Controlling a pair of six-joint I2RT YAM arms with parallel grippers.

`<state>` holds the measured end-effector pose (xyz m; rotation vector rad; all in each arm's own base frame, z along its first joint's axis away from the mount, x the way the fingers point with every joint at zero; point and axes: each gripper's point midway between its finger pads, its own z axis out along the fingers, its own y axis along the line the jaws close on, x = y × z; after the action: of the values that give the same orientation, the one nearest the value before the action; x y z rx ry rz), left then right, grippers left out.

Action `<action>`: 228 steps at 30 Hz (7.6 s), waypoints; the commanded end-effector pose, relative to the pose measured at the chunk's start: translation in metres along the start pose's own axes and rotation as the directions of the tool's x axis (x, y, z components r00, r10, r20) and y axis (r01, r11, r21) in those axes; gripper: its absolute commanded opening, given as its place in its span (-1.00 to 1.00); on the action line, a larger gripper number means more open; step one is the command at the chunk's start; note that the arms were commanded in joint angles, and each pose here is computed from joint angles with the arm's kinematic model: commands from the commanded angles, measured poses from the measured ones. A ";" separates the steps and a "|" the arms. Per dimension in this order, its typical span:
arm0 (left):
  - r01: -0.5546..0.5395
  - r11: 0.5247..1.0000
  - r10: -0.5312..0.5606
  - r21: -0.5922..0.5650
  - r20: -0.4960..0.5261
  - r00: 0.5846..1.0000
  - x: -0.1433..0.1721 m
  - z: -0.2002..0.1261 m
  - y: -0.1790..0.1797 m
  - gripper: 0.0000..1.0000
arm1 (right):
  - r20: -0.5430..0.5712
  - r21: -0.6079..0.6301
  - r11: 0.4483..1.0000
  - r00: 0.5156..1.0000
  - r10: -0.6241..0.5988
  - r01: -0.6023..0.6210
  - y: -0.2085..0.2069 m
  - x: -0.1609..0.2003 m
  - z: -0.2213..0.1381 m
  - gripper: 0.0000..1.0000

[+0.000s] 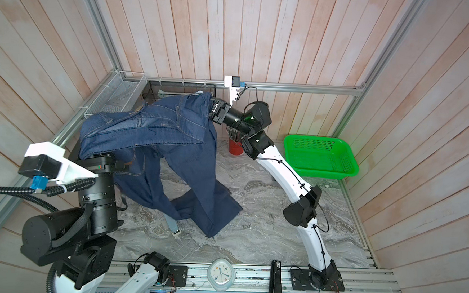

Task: Fold and stack the trousers
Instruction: Flatten out the trousers at the center of the table, then pick up the trousers from the center of the table, then move the trousers to the center of the table, then flatten out the trousers at the center of the table.

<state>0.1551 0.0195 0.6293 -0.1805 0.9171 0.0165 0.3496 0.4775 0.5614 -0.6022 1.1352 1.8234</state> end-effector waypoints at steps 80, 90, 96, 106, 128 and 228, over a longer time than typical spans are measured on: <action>-0.094 0.972 -0.224 -0.213 -0.966 -0.126 0.585 -0.168 -0.009 0.84 | 0.291 0.948 -0.256 0.838 0.462 -0.189 -0.060 0.215 -0.539 0.35; -0.098 0.991 -0.107 -0.094 -0.985 -0.139 0.649 -0.116 -0.011 0.70 | 0.284 0.952 -0.241 0.846 0.452 -0.190 -0.064 0.215 -0.539 0.35; -0.120 0.992 -0.072 -0.046 -0.974 -0.216 0.685 -0.116 -0.012 0.45 | 0.282 0.953 -0.235 0.852 0.442 -0.193 -0.065 0.213 -0.538 0.35; -0.029 0.999 -0.037 -0.031 -0.966 -0.257 0.677 -0.125 -0.026 -0.83 | 0.293 0.939 -0.291 0.872 0.392 -0.185 -0.068 0.199 -0.553 0.39; -0.306 0.798 -0.320 -0.519 -0.796 0.514 0.351 -0.073 0.122 -1.00 | 0.559 0.731 -0.547 0.818 0.136 -0.409 -0.022 0.179 -0.627 0.53; -0.223 0.858 -0.248 -0.463 -0.753 0.610 0.302 -0.032 0.112 -1.00 | 0.551 0.824 -0.226 0.642 0.534 -0.519 -0.056 0.310 -0.515 0.11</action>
<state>0.3030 0.1043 0.3562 -0.7533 1.8322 0.1911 0.2089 0.1612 0.0593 0.9965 2.5984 0.9541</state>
